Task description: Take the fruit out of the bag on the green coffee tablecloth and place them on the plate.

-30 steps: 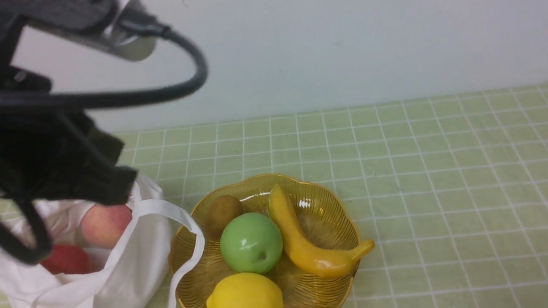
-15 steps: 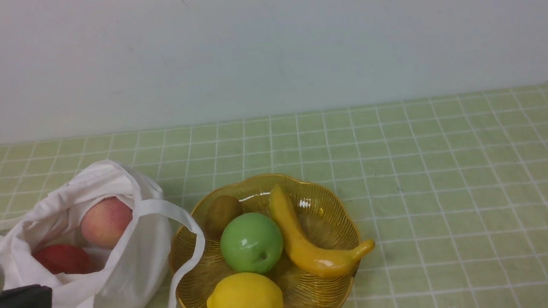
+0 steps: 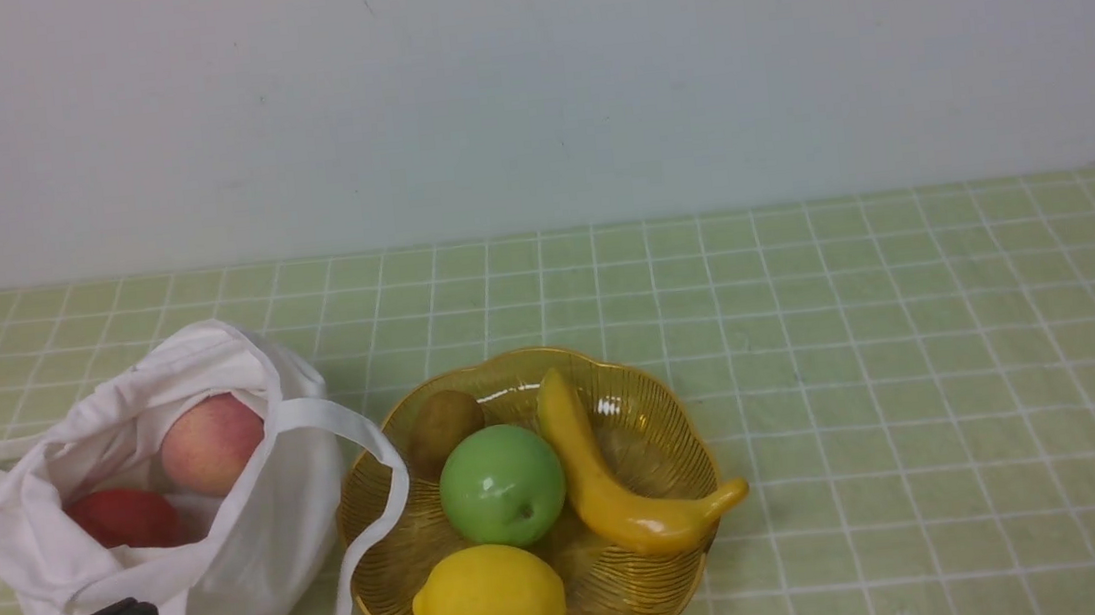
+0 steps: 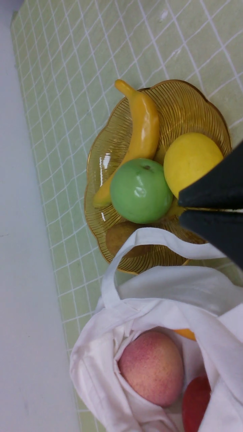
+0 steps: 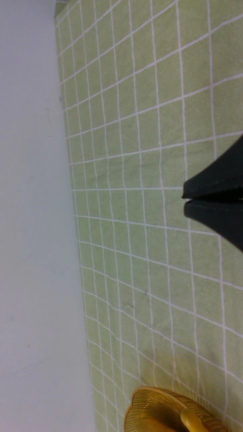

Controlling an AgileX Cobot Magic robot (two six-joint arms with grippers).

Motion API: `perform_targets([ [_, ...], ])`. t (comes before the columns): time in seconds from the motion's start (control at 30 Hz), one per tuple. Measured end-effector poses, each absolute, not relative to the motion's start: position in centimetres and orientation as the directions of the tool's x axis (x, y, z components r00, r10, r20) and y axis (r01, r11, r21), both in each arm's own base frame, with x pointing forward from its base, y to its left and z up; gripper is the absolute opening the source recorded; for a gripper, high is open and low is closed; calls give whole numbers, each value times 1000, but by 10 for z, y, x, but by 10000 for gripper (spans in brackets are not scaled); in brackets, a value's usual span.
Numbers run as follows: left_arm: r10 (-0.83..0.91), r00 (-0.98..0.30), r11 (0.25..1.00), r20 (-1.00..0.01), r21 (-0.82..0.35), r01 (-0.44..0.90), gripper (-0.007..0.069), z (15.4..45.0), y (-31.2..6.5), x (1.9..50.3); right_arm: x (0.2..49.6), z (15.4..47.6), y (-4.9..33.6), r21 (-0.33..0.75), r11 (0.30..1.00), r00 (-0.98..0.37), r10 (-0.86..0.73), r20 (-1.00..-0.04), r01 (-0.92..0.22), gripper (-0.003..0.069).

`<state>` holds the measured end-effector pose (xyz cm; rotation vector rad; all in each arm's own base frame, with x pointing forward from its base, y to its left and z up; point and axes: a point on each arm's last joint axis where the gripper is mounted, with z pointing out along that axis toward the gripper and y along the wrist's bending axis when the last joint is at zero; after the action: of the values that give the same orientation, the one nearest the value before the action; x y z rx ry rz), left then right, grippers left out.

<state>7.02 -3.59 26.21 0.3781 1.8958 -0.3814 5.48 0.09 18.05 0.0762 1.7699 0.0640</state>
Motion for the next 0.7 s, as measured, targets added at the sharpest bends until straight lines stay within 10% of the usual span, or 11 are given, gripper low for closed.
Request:
perform_targets([
  [0.7, 78, -317, 896, -945, -73, 438, -8, 262, -33, 66, 55, 181, 1, 85, 996, -198, 87, -976, 16, -15],
])
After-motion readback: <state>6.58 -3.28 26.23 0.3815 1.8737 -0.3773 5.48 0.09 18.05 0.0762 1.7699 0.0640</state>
